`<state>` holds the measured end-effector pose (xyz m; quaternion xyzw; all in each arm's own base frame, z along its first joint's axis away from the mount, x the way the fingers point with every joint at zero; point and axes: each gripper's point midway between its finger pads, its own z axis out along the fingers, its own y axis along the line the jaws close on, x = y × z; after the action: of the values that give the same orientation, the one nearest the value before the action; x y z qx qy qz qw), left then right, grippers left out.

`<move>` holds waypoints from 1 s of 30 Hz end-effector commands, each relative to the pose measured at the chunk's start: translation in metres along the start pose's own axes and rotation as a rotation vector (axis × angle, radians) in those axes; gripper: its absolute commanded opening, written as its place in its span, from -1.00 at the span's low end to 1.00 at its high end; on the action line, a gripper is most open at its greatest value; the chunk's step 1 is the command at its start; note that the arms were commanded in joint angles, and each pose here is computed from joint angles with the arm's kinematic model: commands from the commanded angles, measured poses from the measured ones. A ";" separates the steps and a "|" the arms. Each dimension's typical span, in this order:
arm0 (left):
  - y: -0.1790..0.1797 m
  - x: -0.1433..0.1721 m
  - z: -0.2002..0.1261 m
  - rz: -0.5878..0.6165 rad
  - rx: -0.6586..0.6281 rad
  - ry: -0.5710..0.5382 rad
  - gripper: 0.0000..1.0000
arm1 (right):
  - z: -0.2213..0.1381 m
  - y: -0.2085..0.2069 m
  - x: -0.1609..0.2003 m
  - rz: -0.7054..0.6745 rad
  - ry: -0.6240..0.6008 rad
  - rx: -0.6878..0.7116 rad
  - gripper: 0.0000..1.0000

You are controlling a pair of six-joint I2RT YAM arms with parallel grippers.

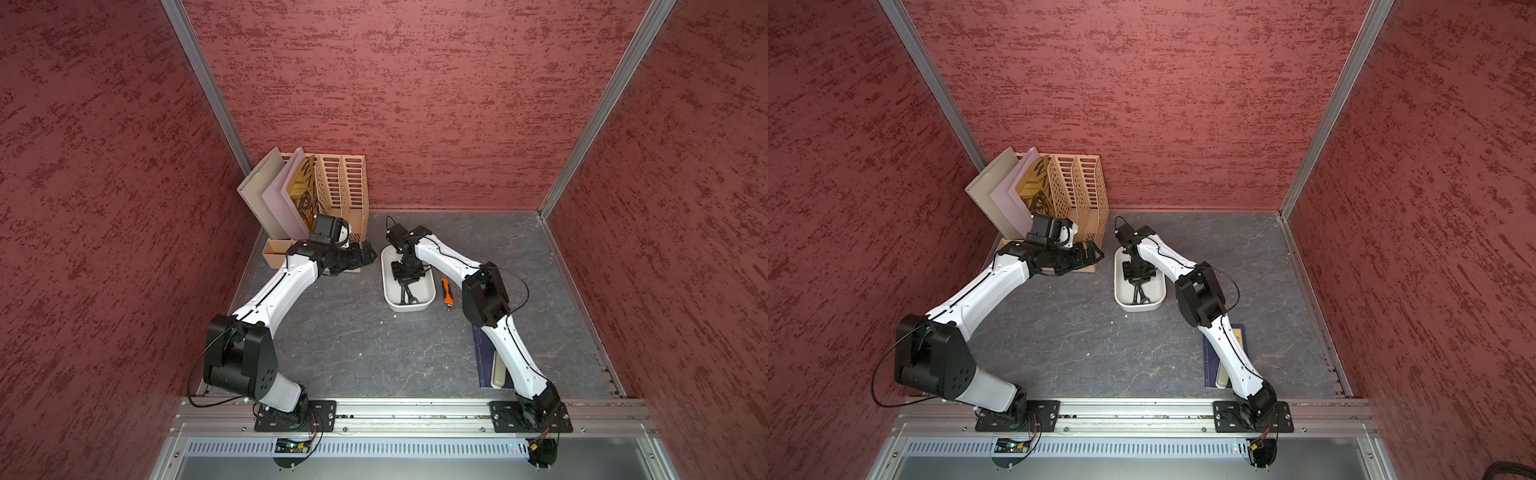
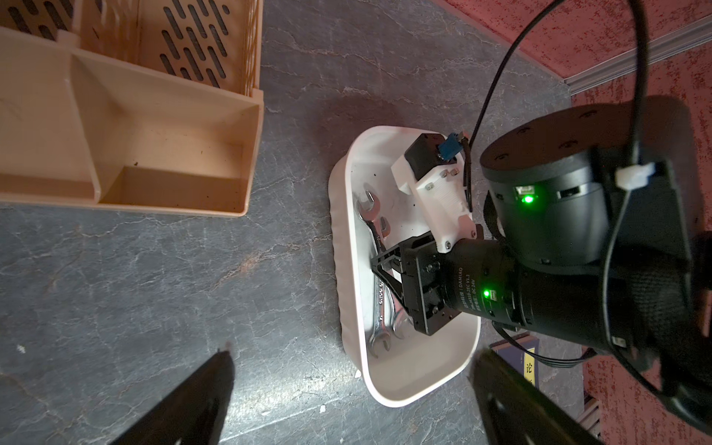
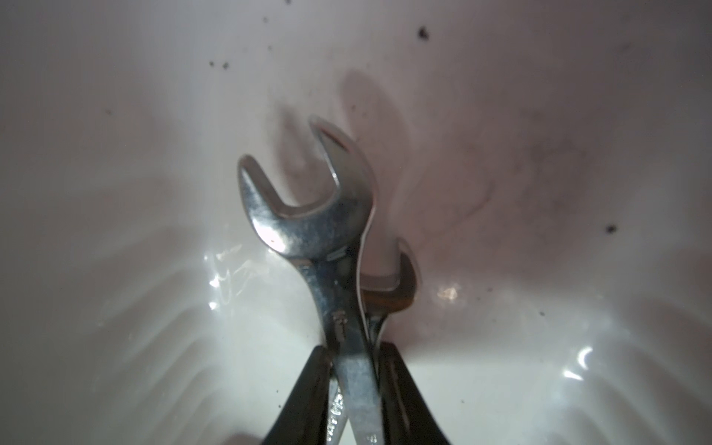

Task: Take out the wrench from the storage box
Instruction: Pick up the wrench from the storage box.

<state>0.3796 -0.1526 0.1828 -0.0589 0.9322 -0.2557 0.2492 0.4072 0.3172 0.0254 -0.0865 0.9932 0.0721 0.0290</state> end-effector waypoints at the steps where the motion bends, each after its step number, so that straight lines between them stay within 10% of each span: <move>1: -0.005 -0.004 -0.006 -0.001 0.026 -0.024 0.99 | -0.003 -0.005 0.005 0.020 0.010 0.010 -0.62; 30: -0.006 0.000 -0.007 0.005 0.026 -0.020 0.99 | -0.040 0.002 -0.017 0.035 -0.108 -0.004 -0.75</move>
<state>0.3783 -0.1528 0.1814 -0.0625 0.9324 -0.2570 0.2463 0.4085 0.3155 0.0295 -0.0737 0.9942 0.0698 0.0352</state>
